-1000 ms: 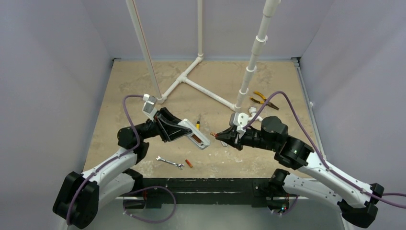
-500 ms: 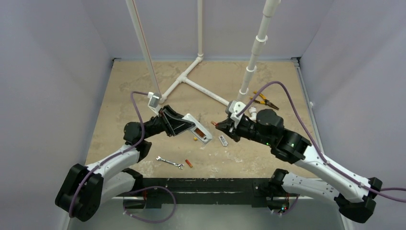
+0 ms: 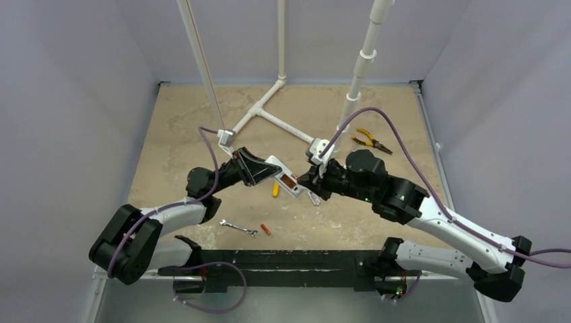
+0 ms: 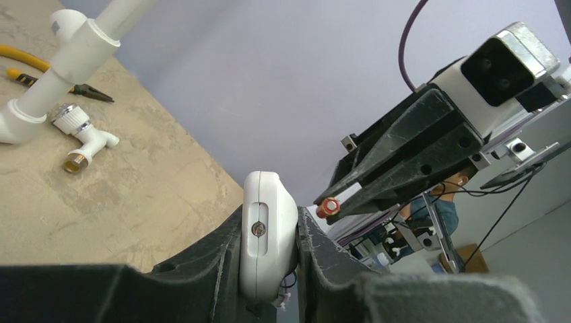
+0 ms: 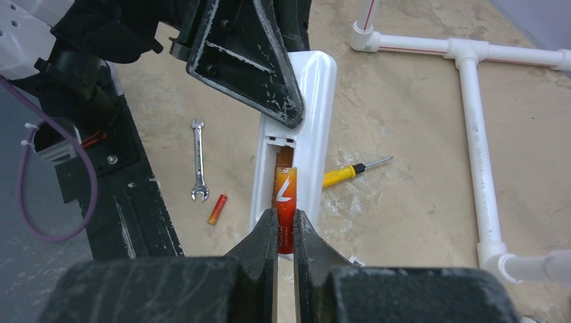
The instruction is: Load the batteries into the remote control
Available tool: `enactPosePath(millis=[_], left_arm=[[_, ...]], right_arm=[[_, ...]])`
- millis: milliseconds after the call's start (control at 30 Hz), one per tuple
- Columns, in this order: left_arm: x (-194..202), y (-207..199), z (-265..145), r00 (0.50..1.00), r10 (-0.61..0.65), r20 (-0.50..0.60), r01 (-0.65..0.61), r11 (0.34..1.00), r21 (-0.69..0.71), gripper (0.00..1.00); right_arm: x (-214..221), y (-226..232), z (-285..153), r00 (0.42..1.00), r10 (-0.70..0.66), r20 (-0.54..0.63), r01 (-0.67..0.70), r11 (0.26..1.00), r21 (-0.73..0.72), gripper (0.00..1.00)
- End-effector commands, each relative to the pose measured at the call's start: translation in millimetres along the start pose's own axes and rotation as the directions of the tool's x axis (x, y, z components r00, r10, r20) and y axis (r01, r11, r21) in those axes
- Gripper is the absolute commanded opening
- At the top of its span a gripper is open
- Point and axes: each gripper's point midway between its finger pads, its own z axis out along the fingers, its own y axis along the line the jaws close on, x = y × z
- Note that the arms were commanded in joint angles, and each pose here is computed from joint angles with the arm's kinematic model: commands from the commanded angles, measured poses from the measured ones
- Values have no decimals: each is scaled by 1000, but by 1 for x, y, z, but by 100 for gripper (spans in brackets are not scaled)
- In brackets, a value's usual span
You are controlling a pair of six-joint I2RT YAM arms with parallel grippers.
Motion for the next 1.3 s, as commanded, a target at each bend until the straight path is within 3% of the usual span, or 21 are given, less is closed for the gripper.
enactPosePath(millis=[0,467,1067,1267], left_arm=[[-13,-7,5,997,19,69,-22,999,37,0],[-8,-4,11,999,-8,52,6,999,36,0],[-8,2,12,998,-28,59,27,999,18,0],[-7,2,12,998,-34,58,33,999,18,0]], right_arm=[[-11,1,5,998,66,-24,-66,997,27,0],[13,-6,31,975,118,-187,-102,990,93,0],[21,-10,40,962,161,-221,-134,982,134,31],[22,-12,41,962,160,-221,-129,981,145,33]])
